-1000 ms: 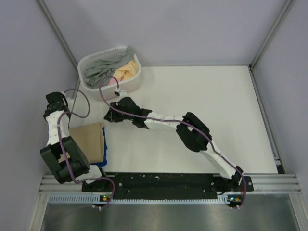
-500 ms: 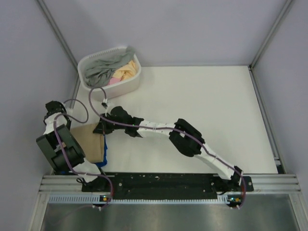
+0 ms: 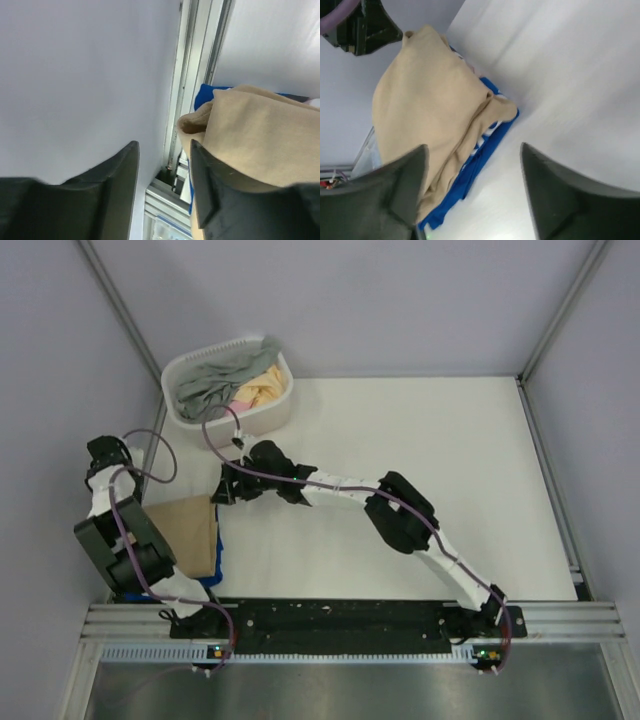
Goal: Fold and stack the t-shirts
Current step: Put the neatly folded tshirt into the corner of the board with both arms
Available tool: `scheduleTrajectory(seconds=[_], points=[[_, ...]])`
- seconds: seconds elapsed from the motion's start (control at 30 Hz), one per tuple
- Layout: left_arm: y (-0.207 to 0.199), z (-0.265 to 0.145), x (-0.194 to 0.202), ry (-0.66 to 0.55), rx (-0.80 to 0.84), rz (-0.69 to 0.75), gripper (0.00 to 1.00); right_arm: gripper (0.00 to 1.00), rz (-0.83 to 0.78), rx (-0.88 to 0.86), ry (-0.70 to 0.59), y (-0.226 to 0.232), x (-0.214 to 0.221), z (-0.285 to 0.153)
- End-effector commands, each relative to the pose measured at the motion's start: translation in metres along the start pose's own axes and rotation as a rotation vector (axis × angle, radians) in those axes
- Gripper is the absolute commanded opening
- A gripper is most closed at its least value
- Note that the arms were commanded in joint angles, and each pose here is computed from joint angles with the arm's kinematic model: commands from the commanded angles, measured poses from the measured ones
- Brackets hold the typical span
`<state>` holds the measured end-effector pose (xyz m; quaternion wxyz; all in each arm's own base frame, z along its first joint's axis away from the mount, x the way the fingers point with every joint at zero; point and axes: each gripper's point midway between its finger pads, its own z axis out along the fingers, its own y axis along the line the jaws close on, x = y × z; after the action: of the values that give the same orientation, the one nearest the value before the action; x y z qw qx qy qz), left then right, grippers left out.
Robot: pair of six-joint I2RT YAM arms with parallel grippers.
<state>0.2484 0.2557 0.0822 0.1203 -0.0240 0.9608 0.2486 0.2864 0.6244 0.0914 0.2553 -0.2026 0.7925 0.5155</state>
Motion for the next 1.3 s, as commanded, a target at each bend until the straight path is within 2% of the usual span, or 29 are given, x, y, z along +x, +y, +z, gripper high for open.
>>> scheduleTrajectory(seconds=[0.0,0.03,0.07,0.13,0.27,0.33,0.43,0.53,0.6,0.67,0.8,0.9,1.03,1.27], points=[[0.014,-0.065,-0.053,-0.251,-0.025,-0.034,0.6,0.98,-0.328,-0.066,-0.167,0.076,-0.089,-0.095],[0.009,-0.083,-0.063,-0.317,-0.011,-0.022,0.94,0.99,-0.377,-0.025,-0.191,0.071,-0.1,-0.117],[-0.002,-0.099,-0.074,-0.384,0.019,0.006,0.99,0.99,-0.421,0.025,-0.197,0.059,-0.102,-0.135],[-0.024,-0.139,-0.095,-0.523,0.058,0.049,0.99,0.99,-0.468,0.106,-0.226,0.042,-0.112,-0.186],[-0.101,-0.218,-0.125,-0.779,0.195,0.216,0.99,0.99,-0.398,0.288,-0.288,-0.037,-0.124,-0.286],[-0.149,-0.253,-0.127,-0.896,0.328,0.301,0.99,0.99,-0.358,0.408,-0.371,-0.074,-0.127,-0.341],[-0.195,-0.285,-0.116,-1.04,0.522,0.358,0.99,0.99,-0.347,0.61,-0.517,-0.117,-0.121,-0.423],[-0.225,-0.281,-0.099,-1.125,0.641,0.322,0.99,0.99,-0.429,0.859,-0.619,-0.146,-0.108,-0.493],[-0.237,-0.262,-0.089,-1.175,0.637,0.3,0.99,0.99,-0.476,1.009,-0.639,-0.162,-0.089,-0.524],[-0.249,-0.228,-0.079,-1.155,0.617,0.264,0.99,0.99,-0.493,1.155,-0.666,-0.178,-0.077,-0.55],[-0.263,-0.192,-0.067,-1.162,0.61,0.17,0.99,0.99,-0.486,1.261,-0.699,-0.201,-0.055,-0.565],[-0.259,-0.184,-0.064,-1.214,0.565,0.119,0.99,0.99,-0.49,1.23,-0.705,-0.21,-0.041,-0.556],[-0.252,-0.177,-0.068,-1.208,0.525,0.035,0.99,0.99,-0.49,1.196,-0.736,-0.216,-0.026,-0.55],[-0.268,-0.169,-0.059,-1.198,0.585,0.081,0.99,0.99,-0.503,1.149,-0.72,-0.22,-0.018,-0.54]])
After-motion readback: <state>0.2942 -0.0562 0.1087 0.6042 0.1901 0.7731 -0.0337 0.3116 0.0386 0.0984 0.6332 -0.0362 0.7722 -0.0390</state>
